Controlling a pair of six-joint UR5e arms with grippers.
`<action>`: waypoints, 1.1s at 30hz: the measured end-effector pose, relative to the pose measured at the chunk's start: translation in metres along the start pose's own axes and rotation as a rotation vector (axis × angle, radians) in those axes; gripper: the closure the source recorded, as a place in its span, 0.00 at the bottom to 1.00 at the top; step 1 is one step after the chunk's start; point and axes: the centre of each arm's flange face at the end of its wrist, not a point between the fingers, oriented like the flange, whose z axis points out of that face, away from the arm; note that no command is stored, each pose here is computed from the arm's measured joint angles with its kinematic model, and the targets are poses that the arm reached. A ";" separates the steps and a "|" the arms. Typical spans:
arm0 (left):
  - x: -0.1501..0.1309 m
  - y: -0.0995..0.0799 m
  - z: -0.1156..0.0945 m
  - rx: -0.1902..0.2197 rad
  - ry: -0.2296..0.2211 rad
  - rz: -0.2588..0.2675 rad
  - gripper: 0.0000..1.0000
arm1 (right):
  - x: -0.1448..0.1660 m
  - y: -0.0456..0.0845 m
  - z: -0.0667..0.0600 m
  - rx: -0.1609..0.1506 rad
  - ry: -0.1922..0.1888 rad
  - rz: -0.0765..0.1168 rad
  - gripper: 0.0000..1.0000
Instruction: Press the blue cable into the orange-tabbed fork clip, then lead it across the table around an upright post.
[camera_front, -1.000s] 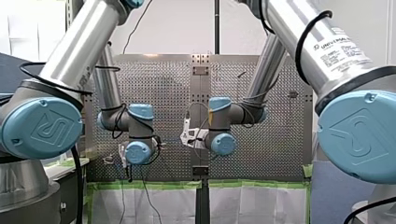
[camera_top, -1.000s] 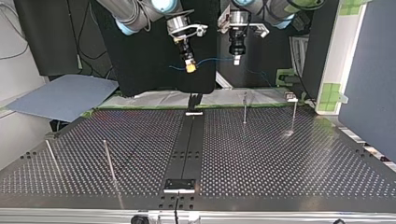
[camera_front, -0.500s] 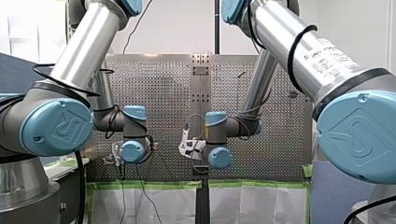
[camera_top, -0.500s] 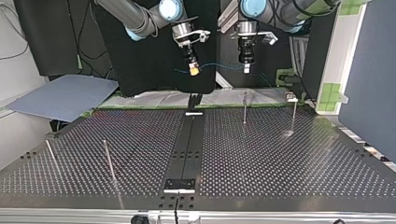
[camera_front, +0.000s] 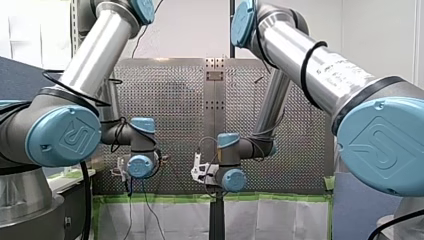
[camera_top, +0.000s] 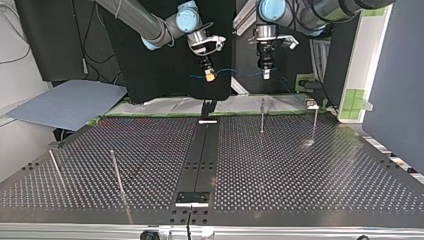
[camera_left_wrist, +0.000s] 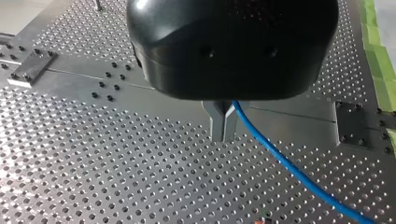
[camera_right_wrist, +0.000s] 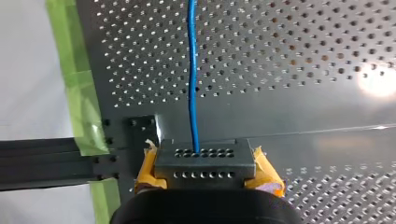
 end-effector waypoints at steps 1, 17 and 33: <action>0.003 0.001 0.001 0.000 -0.002 -0.003 1.00 | 0.000 0.001 0.001 0.001 -0.005 -0.004 1.00; 0.047 0.022 0.001 -0.063 0.026 0.043 1.00 | 0.013 0.013 0.024 -0.006 -0.020 -0.014 1.00; 0.045 0.010 0.040 -0.036 0.012 0.049 1.00 | 0.013 0.030 0.043 0.022 -0.014 -0.014 1.00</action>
